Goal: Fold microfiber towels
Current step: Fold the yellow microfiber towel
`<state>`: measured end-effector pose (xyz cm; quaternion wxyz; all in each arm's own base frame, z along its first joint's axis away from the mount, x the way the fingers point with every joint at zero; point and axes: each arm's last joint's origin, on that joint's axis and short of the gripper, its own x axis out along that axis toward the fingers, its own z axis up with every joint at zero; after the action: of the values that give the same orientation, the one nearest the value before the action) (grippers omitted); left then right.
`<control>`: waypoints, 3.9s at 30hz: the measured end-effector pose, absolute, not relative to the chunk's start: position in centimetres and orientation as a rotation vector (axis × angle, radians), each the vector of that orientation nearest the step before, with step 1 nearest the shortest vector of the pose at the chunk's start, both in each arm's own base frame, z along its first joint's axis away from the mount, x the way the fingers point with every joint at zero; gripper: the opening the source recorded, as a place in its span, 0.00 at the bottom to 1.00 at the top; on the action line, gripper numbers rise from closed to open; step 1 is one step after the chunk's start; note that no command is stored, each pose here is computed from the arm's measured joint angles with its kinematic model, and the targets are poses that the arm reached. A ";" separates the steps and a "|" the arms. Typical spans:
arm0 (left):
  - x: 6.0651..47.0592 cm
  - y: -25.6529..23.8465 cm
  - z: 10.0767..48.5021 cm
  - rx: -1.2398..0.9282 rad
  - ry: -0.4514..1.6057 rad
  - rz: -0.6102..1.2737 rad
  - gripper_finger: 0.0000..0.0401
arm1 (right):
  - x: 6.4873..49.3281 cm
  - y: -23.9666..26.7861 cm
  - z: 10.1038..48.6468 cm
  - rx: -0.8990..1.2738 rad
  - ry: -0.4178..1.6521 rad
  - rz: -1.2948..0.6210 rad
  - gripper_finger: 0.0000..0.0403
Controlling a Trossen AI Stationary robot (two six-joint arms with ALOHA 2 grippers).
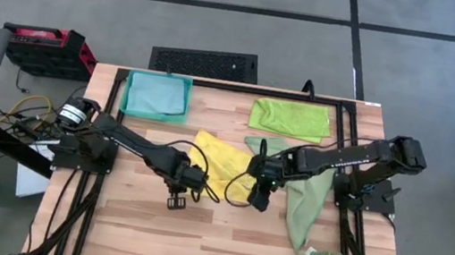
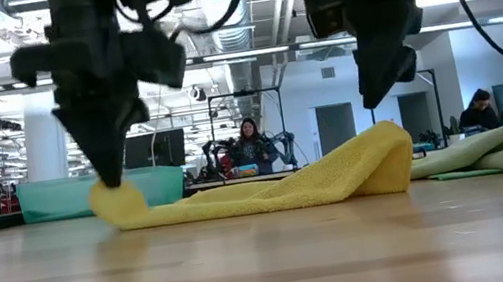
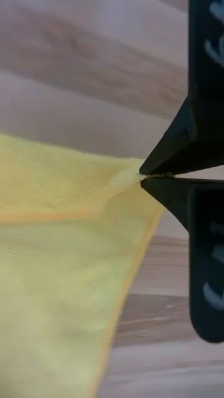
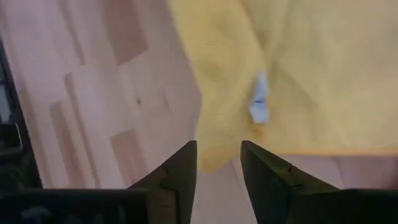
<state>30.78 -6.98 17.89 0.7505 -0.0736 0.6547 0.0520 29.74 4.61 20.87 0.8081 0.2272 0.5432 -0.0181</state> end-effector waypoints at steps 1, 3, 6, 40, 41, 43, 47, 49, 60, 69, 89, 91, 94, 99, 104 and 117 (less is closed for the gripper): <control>31.0 -7.1 18.2 -0.154 1.420 0.103 0.01 | 29.7 4.3 20.9 0.520 1.167 -0.051 0.36; 31.2 -7.3 18.7 -0.133 1.402 0.088 0.00 | 29.8 3.8 20.9 0.584 1.179 -0.048 0.36; 31.4 -7.8 19.3 -0.074 1.384 0.094 0.00 | 29.8 3.3 20.6 0.653 1.186 -0.021 0.36; 31.5 -8.2 20.0 -0.056 1.378 0.109 0.00 | 29.8 0.3 13.4 0.998 1.178 -0.161 0.34; 31.5 -8.2 20.0 -0.056 1.378 0.110 0.00 | 29.8 0.3 13.4 0.999 1.182 -0.164 0.34; 31.5 -8.2 20.0 -0.055 1.379 0.110 0.00 | 29.8 0.3 13.4 0.995 1.181 -0.161 0.34; 31.5 -8.2 20.0 -0.055 1.379 0.110 0.00 | 29.9 0.3 13.7 0.985 1.156 -0.142 0.34; 31.5 -8.2 20.0 -0.055 1.379 0.110 0.00 | 30.1 0.4 13.8 0.966 1.143 -0.109 0.34; 31.4 -8.2 20.0 -0.054 1.384 0.111 0.00 | 31.0 1.6 12.7 0.905 1.145 0.121 0.06; 31.0 -8.0 19.9 -0.071 1.430 0.150 0.00 | 30.8 2.3 15.1 0.830 1.043 0.094 0.02; 29.0 -5.9 24.7 -0.154 1.245 0.332 0.00 | 26.5 1.7 21.4 0.748 0.949 -0.121 0.00; 28.7 -5.3 25.4 -0.162 1.212 0.362 0.00 | 26.1 1.9 21.6 0.739 0.961 -0.144 0.00; 28.7 -4.3 25.8 -0.170 1.188 0.409 0.00 | 25.6 2.2 21.5 0.738 0.992 -0.199 0.00; 29.2 -2.2 25.4 -0.216 1.205 0.437 0.00 | 24.8 2.8 21.1 0.727 1.046 -0.304 0.00; 29.6 -0.1 25.3 -0.224 1.193 0.446 0.00 | 24.6 3.0 20.9 0.700 1.038 -0.377 0.00; 31.3 2.4 21.5 -0.229 1.315 0.475 0.00 | 25.4 2.9 19.0 0.648 1.087 -0.462 0.00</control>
<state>31.30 2.39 21.53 0.7593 -0.1053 0.6040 0.2179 25.41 2.89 18.99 0.7817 0.3000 0.5032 -0.2138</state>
